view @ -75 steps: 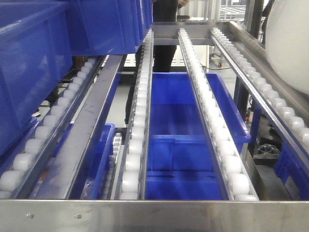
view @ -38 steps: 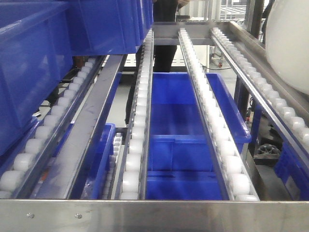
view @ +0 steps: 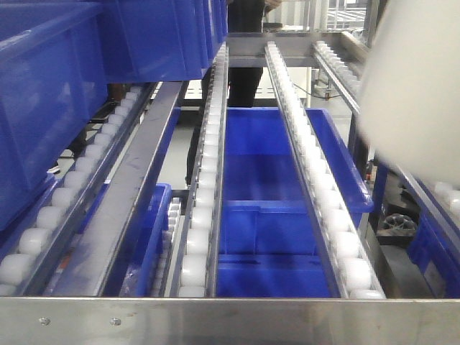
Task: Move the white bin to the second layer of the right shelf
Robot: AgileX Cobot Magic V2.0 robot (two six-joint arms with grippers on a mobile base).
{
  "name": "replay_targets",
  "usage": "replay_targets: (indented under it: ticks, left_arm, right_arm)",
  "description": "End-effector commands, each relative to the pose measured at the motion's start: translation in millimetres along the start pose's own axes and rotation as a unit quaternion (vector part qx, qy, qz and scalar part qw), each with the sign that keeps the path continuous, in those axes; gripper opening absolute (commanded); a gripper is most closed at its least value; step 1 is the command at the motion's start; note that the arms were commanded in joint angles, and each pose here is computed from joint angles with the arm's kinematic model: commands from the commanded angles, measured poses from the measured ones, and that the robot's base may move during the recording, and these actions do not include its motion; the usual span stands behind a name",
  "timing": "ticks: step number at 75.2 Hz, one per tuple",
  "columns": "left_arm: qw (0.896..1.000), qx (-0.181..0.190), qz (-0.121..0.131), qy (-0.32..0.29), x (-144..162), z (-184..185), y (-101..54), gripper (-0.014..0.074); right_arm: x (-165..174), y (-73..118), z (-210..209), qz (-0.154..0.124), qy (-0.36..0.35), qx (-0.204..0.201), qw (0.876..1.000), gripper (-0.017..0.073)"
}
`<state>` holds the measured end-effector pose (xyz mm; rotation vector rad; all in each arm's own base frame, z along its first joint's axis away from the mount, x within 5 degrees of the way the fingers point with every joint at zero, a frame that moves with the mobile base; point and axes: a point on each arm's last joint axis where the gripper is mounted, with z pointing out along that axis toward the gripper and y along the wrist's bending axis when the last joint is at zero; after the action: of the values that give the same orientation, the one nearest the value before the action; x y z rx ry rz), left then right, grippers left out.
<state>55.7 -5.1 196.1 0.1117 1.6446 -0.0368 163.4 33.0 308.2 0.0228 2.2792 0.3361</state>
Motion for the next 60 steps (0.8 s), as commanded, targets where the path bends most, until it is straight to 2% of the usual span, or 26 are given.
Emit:
replay_targets:
  ticks: [1, 21, 34, 44, 60]
  left_arm:
    - [0.999, 0.002, -0.002, -0.032, 4, 1, -0.5, 0.0085]
    - [0.999, 0.002, -0.002, -0.032, 4, 1, -0.5, 0.0085]
    - [0.999, 0.002, -0.002, -0.032, 4, 1, -0.5, 0.0085]
    - [0.999, 0.002, -0.002, -0.032, 4, 1, -0.5, 0.0085]
    - [0.999, 0.002, -0.002, -0.032, 4, 1, -0.5, 0.0085]
  right_arm:
    - [-26, 10.6, 5, -0.004, -0.048, -0.021, 0.999, 0.0056]
    - [-43, 30.6, 57, -0.024, 0.019, -0.040, 0.999, 0.0056]
    - [-47, 50.9, 92, -0.046, 0.054, -0.056, 0.996, 0.0056]
    - [-47, 62.2, 108, -0.058, 0.066, -0.065, 0.994, 0.0056]
    - [-39, 69.9, 122, -0.076, 0.082, -0.067, 0.991, 0.0056]
